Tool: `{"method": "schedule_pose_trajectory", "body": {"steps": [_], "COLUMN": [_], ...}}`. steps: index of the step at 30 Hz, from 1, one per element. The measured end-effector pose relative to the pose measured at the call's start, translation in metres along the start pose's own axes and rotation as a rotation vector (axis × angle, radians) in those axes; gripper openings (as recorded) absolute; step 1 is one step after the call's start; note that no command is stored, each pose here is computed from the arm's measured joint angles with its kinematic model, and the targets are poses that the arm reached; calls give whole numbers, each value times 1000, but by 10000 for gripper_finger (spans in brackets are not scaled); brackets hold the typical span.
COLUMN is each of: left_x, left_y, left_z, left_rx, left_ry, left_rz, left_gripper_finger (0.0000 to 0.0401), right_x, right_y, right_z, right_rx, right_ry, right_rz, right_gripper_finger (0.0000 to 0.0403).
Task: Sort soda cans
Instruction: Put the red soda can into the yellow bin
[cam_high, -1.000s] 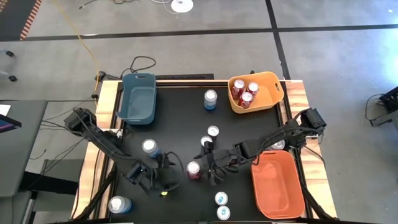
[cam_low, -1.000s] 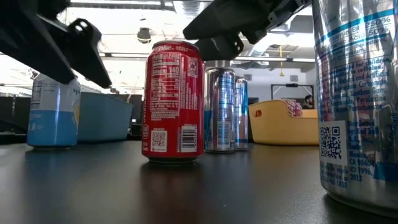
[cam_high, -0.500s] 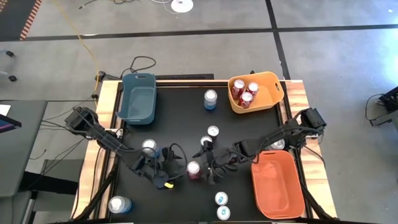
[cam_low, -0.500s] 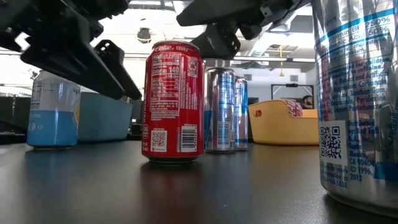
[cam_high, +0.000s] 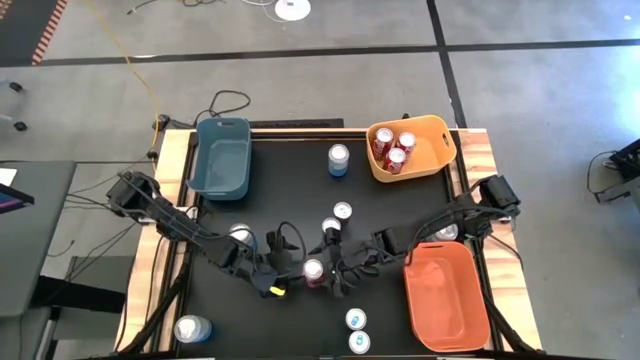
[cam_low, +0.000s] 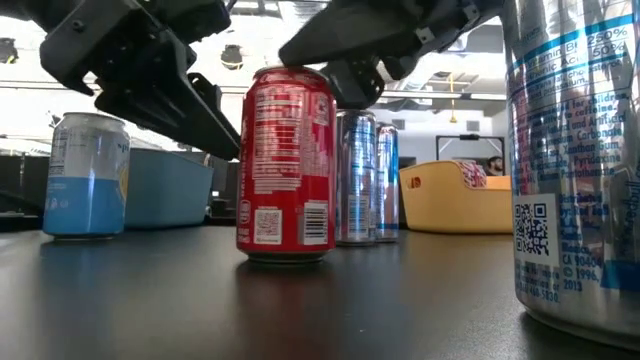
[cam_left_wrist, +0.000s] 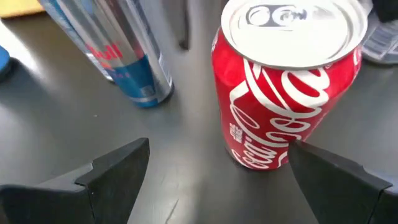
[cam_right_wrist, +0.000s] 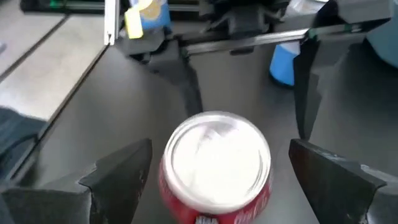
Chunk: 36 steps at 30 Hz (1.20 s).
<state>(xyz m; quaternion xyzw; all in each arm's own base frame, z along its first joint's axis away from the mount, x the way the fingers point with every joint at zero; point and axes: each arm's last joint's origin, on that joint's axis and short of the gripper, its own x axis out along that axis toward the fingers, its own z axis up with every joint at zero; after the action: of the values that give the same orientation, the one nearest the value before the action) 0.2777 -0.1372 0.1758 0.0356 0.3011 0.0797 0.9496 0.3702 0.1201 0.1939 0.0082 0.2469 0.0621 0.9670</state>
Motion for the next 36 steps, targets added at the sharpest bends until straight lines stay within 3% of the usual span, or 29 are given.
{"method": "schedule_pose_trajectory", "body": {"steps": [12,19,26,36], "left_x": [1,1,1,0], "left_y": [0,-1,-2,-2], "left_z": [5,8,10,11], "left_rx": [-39,-61,-63,-70], "left_ry": [-37,-66,-81,-87], "left_rz": [-7,-17,-40,-42], "left_gripper_finger": [378,378,378,378], "right_x": [0,-3,-3,-3], "right_y": [5,18,15,13], "right_z": [-6,-11,-11,-11], "right_rx": [-33,-156,-143,-157], "right_ry": [55,83,85,98], "right_rz": [3,34,35,31], "right_gripper_finger": [400,400,398,323]}}
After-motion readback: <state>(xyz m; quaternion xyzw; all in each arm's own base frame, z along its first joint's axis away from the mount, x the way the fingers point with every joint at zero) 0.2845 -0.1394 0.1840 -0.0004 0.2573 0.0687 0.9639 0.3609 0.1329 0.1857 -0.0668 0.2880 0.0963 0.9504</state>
